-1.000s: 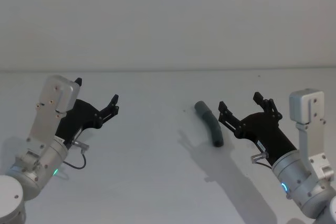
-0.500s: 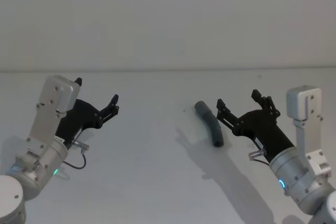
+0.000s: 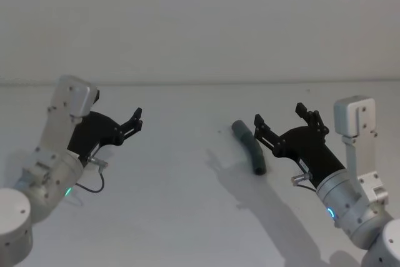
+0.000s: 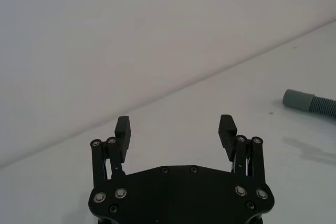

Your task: Use both hands to pick up one end of the pipe from the table, align the ends, and insert them.

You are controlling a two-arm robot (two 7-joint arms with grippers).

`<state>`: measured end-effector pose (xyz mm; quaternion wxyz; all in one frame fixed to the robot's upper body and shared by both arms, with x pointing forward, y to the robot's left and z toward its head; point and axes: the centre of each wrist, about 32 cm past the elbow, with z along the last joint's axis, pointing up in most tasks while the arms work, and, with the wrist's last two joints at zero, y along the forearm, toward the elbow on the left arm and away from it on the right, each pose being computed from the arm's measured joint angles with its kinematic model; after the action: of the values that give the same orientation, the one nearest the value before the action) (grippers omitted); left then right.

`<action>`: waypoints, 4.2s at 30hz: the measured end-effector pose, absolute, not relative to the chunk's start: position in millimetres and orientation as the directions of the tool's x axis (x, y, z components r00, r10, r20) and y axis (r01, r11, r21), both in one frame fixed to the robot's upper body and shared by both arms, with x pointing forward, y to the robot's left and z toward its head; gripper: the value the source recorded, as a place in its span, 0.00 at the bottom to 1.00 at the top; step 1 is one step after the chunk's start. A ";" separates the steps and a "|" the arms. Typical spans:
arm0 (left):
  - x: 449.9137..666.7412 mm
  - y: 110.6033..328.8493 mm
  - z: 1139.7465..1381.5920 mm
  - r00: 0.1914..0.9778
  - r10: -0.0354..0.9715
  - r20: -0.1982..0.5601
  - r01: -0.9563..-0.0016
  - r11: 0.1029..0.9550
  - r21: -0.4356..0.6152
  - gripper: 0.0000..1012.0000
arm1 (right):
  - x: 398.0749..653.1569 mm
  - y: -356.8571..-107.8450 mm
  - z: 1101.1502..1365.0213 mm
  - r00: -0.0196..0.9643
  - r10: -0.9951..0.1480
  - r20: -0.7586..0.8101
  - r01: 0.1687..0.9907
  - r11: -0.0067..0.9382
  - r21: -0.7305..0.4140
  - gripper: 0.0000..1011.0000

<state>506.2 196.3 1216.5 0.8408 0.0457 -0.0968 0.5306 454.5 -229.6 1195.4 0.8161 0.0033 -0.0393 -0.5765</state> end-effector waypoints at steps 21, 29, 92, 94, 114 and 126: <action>523.9 206.1 1252.8 0.432 0.896 0.099 -0.884 0.400 0.240 0.99 | 457.2 -227.7 1197.3 0.333 -0.941 0.065 0.941 0.336 0.048 0.99; 514.3 222.2 1271.8 0.380 0.923 0.070 -0.876 0.334 0.347 0.99 | 457.4 -227.4 1197.2 0.333 -0.941 0.065 0.941 0.336 0.048 0.99; 529.7 226.9 1236.3 0.246 0.968 0.047 -0.888 0.206 0.412 0.99 | 457.7 -227.4 1197.7 0.333 -0.941 0.065 0.941 0.336 0.048 0.99; 533.4 226.6 1236.6 0.244 0.969 0.047 -0.883 0.202 0.422 0.99 | 457.7 -227.4 1197.6 0.333 -0.941 0.065 0.941 0.336 0.048 0.99; 552.2 223.2 1237.1 0.235 0.972 0.017 -0.860 0.200 0.470 0.99 | 457.7 -227.4 1197.6 0.333 -0.941 0.065 0.941 0.336 0.048 0.99; 560.1 220.7 1231.9 0.232 0.973 0.007 -0.848 0.198 0.491 0.99 | 457.7 -227.4 1197.6 0.333 -0.941 0.065 0.941 0.336 0.048 0.99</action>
<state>560.1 220.7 1231.9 0.7585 0.2015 0.1548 0.6001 457.7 -227.4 1197.6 0.8163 0.0009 -0.0405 -0.5762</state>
